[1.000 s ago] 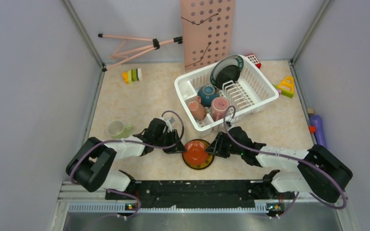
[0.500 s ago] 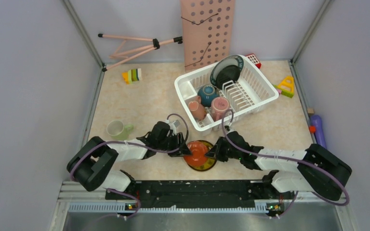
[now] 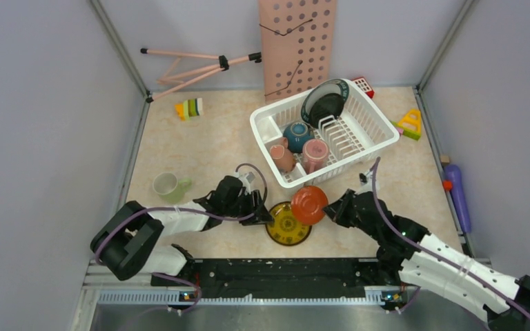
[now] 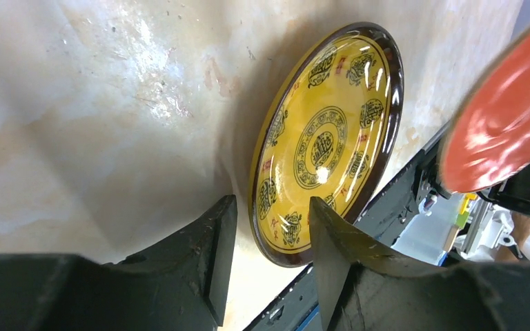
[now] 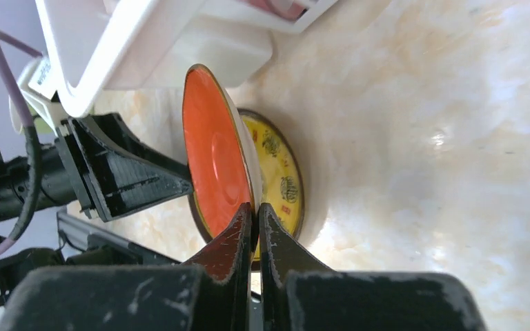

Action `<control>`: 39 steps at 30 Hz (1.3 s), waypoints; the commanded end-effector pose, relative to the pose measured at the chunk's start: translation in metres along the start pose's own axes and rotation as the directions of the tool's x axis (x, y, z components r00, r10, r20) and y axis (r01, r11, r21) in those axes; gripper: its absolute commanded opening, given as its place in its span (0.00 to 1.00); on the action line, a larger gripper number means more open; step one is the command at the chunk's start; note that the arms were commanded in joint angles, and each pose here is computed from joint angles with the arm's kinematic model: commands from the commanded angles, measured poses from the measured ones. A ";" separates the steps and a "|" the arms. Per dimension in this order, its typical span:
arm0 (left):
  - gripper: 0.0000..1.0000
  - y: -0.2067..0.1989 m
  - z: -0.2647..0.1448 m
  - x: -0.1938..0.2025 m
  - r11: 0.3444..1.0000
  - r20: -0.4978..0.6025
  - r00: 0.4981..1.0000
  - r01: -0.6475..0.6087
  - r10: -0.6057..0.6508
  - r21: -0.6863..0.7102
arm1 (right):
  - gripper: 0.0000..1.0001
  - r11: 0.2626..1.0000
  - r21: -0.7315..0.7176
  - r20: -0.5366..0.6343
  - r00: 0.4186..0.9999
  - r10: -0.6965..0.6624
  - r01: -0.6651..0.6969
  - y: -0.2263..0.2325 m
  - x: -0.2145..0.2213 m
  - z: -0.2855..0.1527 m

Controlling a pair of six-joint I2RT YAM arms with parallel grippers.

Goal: Load the mixed dishes into the dish rack

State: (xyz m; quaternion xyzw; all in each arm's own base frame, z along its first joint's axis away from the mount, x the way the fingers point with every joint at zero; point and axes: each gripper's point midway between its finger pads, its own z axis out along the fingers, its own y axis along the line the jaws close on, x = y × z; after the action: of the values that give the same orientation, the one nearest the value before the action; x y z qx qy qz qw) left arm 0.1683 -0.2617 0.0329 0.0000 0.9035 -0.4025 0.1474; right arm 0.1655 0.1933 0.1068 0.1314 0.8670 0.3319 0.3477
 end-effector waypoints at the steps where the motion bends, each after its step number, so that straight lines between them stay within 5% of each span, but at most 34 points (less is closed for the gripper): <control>1: 0.48 0.019 0.006 0.002 0.995 0.001 1.000 0.029 -0.029 -0.098 | 0.00 0.992 0.118 0.122 0.991 -0.063 0.048 -0.017 -0.033 -0.028; 7: 0.40 0.030 0.021 0.010 0.983 -0.025 0.998 0.058 -0.063 -0.174 | 0.00 0.987 0.143 0.129 0.987 -0.095 0.076 -0.026 -0.035 -0.034; 12: 0.00 0.049 0.025 0.013 0.963 0.014 0.995 0.102 -0.102 -0.248 | 0.00 0.975 0.197 0.090 0.989 -0.118 0.099 -0.036 -0.029 -0.031; 18: 0.00 0.027 0.005 0.005 0.977 0.055 0.998 0.016 -0.004 -0.212 | 0.00 0.965 0.242 0.139 0.980 -0.143 0.107 -0.040 -0.043 -0.042; 25: 0.00 0.025 -0.056 -0.002 0.881 0.013 0.978 -0.181 0.207 -0.437 | 0.00 0.934 0.358 0.269 0.956 -0.114 0.011 -0.058 -0.069 -0.057; 39: 0.00 -0.159 -0.150 -0.053 0.883 0.223 0.859 -0.419 0.461 -0.211 | 0.00 0.965 0.261 0.314 0.948 -0.058 -0.027 -0.050 -0.070 -0.055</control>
State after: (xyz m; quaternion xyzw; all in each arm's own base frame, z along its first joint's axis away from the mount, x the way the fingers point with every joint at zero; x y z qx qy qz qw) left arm 0.1516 -0.2452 0.2038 0.1310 0.9002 -0.2745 0.3115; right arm 0.1693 0.0859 0.1151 0.1958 0.8688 0.1236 0.4377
